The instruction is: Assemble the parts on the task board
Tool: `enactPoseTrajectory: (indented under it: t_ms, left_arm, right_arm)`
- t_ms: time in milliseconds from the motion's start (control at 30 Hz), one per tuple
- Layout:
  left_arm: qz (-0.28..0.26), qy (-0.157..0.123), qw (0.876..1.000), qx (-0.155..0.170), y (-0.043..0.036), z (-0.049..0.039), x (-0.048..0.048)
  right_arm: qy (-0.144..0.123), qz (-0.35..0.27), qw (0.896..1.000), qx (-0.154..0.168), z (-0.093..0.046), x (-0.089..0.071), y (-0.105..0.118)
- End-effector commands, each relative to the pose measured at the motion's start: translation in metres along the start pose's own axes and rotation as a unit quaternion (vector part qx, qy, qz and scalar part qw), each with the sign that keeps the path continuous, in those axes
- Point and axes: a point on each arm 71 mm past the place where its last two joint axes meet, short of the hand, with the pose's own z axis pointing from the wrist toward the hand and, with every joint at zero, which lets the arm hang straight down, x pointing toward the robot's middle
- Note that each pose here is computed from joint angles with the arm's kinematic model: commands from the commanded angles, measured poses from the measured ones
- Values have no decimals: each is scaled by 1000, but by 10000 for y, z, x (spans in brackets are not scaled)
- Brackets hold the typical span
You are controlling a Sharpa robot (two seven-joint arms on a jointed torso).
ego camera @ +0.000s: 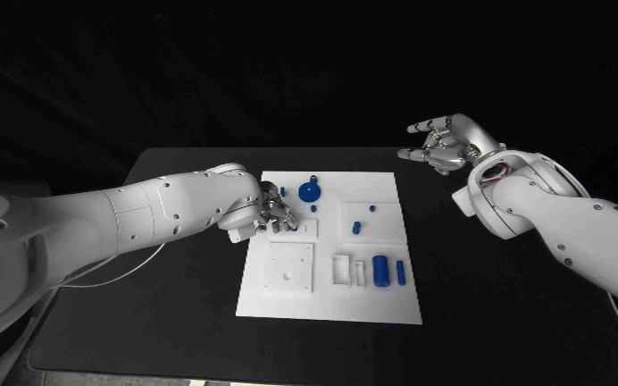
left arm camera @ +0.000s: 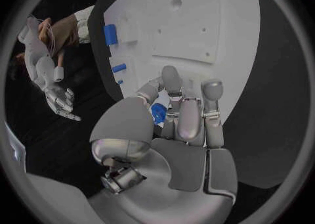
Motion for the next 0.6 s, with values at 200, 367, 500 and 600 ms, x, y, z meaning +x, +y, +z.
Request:
enactPoseTrajectory:
  t_ms: [200, 367, 500, 600]
  left_arm:
    - [9, 12, 1000, -5, 5, 10, 28]
    - [10, 12, 1000, -3, -20, 17, 34]
    - [10, 11, 1000, -3, -36, 23, 34]
    - [10, 10, 1000, -3, -45, 30, 31]
  right_arm:
    - [6, -5, 1000, -4, 1, 20, 1]
    - [7, -4, 1000, -3, 4, 30, 0]
    - [8, -4, 1000, -3, 5, 39, 0]
    - [8, -3, 1000, -2, 6, 47, -3]
